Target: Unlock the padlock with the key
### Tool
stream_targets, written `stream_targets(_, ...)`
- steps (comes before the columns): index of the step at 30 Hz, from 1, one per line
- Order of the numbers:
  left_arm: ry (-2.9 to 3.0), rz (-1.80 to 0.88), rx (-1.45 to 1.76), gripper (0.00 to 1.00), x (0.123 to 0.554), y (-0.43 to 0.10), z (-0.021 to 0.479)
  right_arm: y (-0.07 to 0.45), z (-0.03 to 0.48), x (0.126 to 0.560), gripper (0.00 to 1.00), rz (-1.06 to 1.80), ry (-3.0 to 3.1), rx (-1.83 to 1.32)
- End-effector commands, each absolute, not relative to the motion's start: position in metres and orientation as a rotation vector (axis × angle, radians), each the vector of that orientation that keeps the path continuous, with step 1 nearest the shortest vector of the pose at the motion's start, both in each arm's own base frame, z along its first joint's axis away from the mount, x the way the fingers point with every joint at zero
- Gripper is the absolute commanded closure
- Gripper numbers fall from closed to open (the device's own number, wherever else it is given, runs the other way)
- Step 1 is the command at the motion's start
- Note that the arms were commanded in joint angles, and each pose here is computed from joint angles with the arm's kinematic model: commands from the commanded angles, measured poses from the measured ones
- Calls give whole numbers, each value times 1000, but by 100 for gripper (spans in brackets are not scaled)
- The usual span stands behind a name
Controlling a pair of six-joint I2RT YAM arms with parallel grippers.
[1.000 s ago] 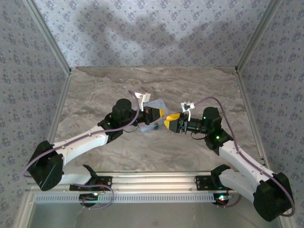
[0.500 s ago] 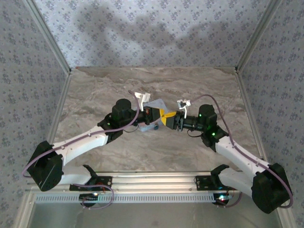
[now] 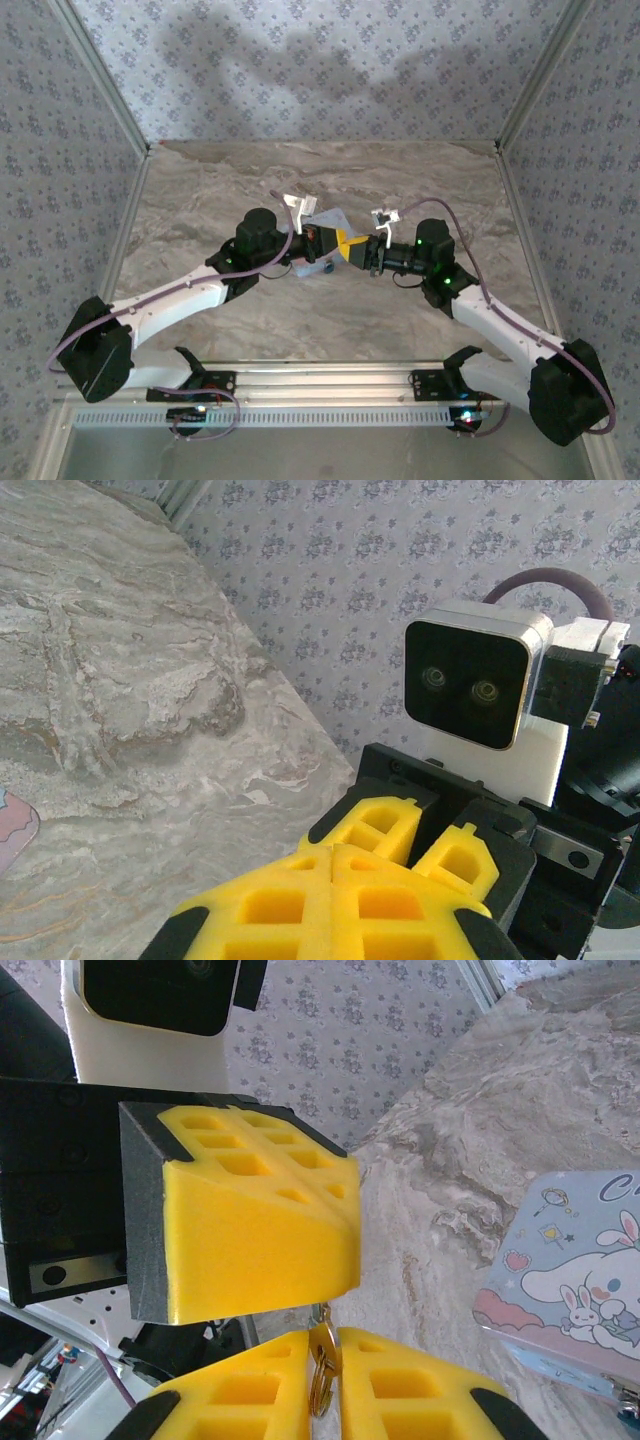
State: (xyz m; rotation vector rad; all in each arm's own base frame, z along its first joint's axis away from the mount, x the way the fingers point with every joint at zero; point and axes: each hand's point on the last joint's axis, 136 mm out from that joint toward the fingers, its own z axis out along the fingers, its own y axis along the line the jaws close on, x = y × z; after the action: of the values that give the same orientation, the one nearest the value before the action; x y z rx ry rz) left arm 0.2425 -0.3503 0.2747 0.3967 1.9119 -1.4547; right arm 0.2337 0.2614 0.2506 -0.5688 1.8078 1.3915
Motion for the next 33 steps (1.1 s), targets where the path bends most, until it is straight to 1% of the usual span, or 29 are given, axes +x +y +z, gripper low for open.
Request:
stream_targets(1, 1852, -1480, 393, 100, 239, -349, 292, 256, 261, 236, 85, 1367, 1786, -565)
stream_targets(4, 1855, -1475, 393, 100, 239, -349, 292, 251, 262, 237, 86, 1354, 1785, -552)
stream_targets(8, 1858, -1472, 391, 100, 239, -348, 291, 247, 262, 238, 89, 1348, 1785, -540)
stream_targets(19, 1870, -1461, 393, 100, 240, -348, 287, 240, 263, 242, 93, 1326, 1791, -508)
stream_targets(28, 1883, -1439, 387, 100, 241, -346, 283, 229, 256, 245, 97, 1289, 1820, -472)
stream_targets(30, 1885, -1435, 387, 97, 241, -346, 283, 227, 254, 246, 98, 1278, 1830, -467)
stream_targets(33, 1892, -1404, 383, 87, 244, -342, 283, 222, 246, 247, 100, 1236, 1867, -462)
